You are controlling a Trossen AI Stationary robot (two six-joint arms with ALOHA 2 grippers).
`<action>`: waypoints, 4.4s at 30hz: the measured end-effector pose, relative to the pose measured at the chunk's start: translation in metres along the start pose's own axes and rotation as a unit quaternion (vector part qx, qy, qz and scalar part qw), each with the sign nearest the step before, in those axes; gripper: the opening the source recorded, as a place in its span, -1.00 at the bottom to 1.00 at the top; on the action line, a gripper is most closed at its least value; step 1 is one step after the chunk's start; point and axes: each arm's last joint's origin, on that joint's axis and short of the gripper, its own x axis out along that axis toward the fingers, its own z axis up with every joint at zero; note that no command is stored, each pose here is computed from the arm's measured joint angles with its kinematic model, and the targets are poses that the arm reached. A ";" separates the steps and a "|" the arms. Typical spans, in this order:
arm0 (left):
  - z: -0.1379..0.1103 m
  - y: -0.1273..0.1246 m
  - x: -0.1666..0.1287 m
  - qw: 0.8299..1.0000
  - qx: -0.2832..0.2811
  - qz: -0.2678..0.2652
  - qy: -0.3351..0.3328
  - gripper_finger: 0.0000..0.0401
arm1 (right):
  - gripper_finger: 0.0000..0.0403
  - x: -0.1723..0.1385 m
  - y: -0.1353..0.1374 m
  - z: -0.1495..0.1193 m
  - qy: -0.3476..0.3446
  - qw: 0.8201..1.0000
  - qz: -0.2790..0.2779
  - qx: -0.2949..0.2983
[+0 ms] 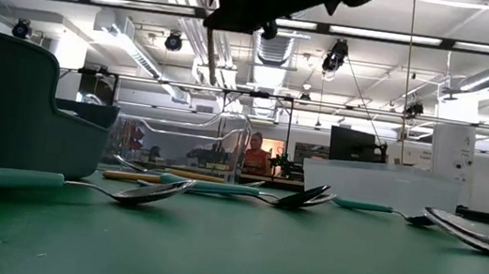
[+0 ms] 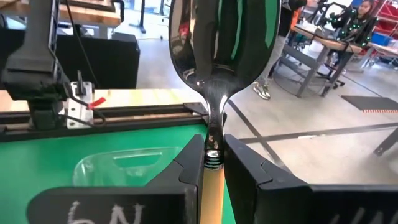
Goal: Sort silverware by color (type)
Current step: Put the orange spoon into the transparent bin
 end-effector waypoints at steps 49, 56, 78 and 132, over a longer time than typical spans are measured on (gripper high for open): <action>-0.001 -0.001 0.001 1.000 0.005 -0.003 0.003 -0.21 | -0.82 0.067 0.033 -0.076 0.103 0.989 0.107 -0.011; -0.001 -0.001 0.001 1.000 0.005 -0.003 0.004 -0.21 | -0.82 0.069 0.035 -0.081 0.130 0.985 0.111 -0.016; -0.001 -0.002 0.001 1.000 0.009 -0.005 0.006 -0.21 | -0.82 0.062 0.036 -0.097 0.214 0.968 0.124 -0.031; -0.094 -0.054 0.048 0.912 -0.246 0.012 0.326 -0.24 | -0.82 0.062 0.036 -0.097 0.213 0.967 0.126 -0.061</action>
